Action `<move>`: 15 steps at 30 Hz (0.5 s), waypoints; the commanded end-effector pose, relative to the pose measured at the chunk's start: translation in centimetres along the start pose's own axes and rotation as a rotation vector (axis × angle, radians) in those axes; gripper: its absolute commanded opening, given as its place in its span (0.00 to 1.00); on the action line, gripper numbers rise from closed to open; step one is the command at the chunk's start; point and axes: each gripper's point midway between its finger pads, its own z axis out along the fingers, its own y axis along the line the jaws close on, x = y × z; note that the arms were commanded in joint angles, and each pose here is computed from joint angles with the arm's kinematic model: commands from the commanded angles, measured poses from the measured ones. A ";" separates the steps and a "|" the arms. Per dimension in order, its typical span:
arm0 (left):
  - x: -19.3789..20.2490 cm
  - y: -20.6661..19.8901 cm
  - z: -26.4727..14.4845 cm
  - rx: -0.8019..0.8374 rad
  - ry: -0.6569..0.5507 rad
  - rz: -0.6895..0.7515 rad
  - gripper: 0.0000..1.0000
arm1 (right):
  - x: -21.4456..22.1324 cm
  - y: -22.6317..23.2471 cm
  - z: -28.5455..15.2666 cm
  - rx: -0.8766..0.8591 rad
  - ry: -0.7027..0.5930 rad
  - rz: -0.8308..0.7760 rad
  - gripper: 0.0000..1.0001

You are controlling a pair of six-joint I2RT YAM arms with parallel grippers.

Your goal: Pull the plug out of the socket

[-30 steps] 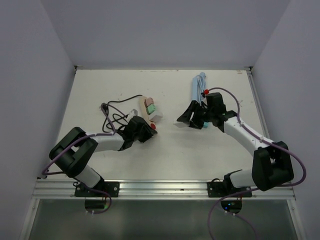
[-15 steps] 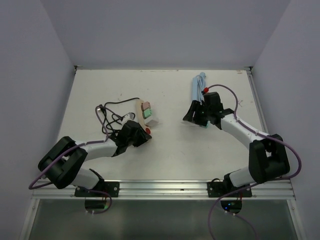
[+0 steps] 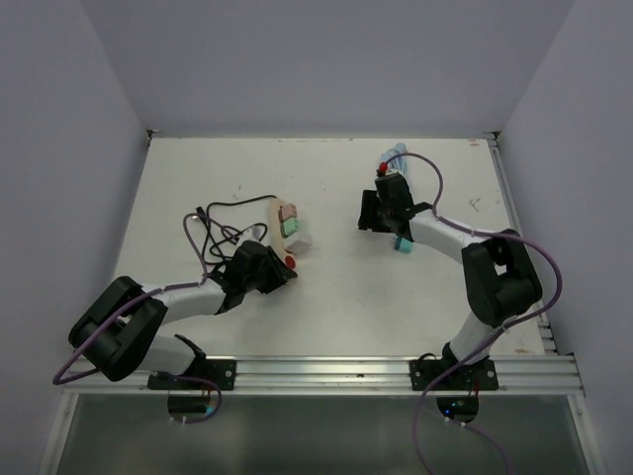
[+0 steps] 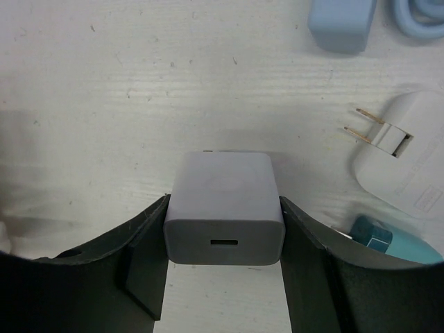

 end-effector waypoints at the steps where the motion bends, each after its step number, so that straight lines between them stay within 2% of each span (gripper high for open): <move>1: 2.5 5.0 -0.6 -0.143 0.081 0.033 0.00 | -2.5 0.9 0.2 0.061 -0.113 -0.106 0.13; 3: 2.7 4.9 -0.7 -0.129 0.095 0.029 0.00 | -1.0 0.8 0.5 0.095 -0.089 -0.152 0.19; 4: 2.7 4.9 -0.7 -0.126 0.096 0.028 0.00 | -0.5 0.7 0.6 0.105 -0.078 -0.162 0.30; 7: 2.9 4.9 -0.7 -0.122 0.100 0.022 0.00 | 1.8 -0.3 0.8 0.140 -0.029 -0.167 0.45; 10: 3.0 5.0 -0.7 -0.117 0.106 0.020 0.00 | 3.6 -1.2 0.9 0.165 0.008 -0.150 0.52; 15: 3.1 4.9 -0.8 -0.109 0.113 0.016 0.00 | 6.5 -2.6 1.4 0.214 0.105 -0.150 0.54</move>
